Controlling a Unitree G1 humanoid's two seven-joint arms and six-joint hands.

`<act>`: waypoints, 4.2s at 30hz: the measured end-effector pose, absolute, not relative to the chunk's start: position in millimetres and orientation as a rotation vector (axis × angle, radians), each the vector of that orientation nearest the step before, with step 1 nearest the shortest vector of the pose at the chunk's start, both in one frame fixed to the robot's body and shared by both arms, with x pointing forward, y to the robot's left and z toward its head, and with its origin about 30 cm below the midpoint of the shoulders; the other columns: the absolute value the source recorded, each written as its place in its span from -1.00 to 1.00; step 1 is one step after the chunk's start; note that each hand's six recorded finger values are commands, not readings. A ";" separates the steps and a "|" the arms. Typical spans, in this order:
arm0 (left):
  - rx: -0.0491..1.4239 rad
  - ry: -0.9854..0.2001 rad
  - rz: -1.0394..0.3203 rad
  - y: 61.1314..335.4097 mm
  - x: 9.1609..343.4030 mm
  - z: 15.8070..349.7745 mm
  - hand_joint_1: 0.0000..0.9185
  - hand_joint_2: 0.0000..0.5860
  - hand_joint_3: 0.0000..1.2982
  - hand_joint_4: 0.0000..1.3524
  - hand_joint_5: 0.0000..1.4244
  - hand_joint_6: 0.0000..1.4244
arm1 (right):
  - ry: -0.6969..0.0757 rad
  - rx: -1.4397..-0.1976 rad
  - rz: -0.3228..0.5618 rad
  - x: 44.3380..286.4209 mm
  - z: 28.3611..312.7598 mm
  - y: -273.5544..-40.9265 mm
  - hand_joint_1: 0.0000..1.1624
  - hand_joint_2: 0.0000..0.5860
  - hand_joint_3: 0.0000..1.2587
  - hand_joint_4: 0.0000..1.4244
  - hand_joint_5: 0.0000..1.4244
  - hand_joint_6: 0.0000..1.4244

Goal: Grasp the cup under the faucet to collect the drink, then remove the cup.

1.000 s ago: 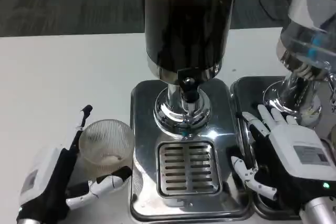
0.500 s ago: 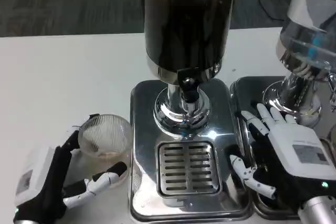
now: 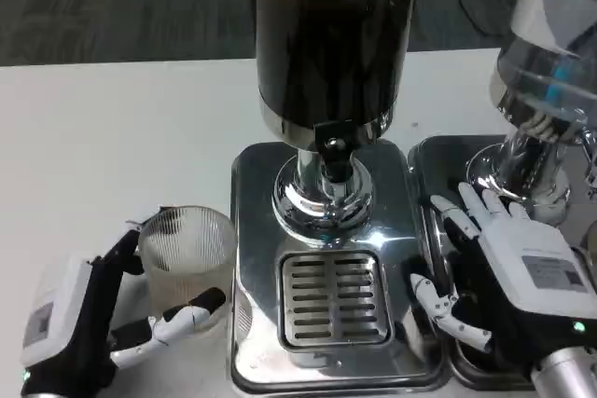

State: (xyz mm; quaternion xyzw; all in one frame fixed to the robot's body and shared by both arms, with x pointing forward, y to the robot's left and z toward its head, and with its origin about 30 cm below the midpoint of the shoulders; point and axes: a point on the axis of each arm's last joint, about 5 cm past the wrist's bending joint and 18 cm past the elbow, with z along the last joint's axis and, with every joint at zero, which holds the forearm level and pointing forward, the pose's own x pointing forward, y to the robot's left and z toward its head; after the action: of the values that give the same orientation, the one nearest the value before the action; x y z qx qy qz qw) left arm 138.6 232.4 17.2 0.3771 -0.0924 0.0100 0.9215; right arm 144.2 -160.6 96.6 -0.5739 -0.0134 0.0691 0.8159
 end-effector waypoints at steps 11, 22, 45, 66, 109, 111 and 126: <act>0.799 -0.215 0.035 231.2 136.5 16.0 0.16 -0.46 -0.44 -0.44 -0.07 -0.16 | -0.028 -1.224 0.148 144.6 96.5 -160.6 -0.54 0.45 -0.77 -1.00 -1.00 -1.00; 0.842 -0.275 0.040 229.9 137.0 17.8 0.15 -0.46 -0.43 -0.44 -0.07 -0.16 | -0.029 -1.220 0.147 144.8 96.4 -160.2 -0.53 0.46 -0.77 -1.00 -1.00 -1.00; 0.851 -0.351 0.040 228.1 143.9 21.0 0.13 -0.44 -0.42 -0.42 -0.06 -0.15 | -0.027 -1.206 0.134 144.8 95.9 -156.4 -0.51 0.49 -0.77 -1.00 -1.00 -1.00; 0.809 -0.480 -0.180 200.4 181.9 27.3 0.09 -0.44 -0.41 -0.42 -0.06 -0.15 | 0.008 -1.214 0.037 136.2 98.9 -159.1 -0.51 0.49 -0.77 -1.00 -1.00 -1.00; 0.865 -0.497 -0.371 172.9 209.4 24.1 -0.34 -0.69 -0.63 -0.65 -0.37 -0.61 | 0.043 -1.196 -0.034 123.1 104.2 -157.0 -0.56 0.55 -0.77 -1.00 -1.00 -1.00; 0.873 -0.494 -0.369 174.3 208.2 23.8 -0.43 -0.73 -0.67 -0.71 -0.40 -0.62 | 0.052 -1.193 -0.028 123.1 102.5 -157.3 -0.59 0.57 -0.77 -1.00 -1.00 -1.00; 0.928 -0.476 -0.366 182.4 203.4 24.4 -0.62 -0.76 -0.92 -1.00 -0.53 -0.72 | 0.050 -1.184 -0.016 123.9 100.6 -157.6 -0.64 0.52 -0.77 -1.00 -1.00 -1.00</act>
State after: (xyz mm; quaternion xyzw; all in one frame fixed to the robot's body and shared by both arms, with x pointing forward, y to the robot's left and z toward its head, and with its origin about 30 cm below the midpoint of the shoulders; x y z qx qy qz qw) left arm 203.4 182.4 24.4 0.4408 -0.2263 -0.1738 0.8511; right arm 123.9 -157.6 100.6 -0.5582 0.0236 -0.0074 0.8294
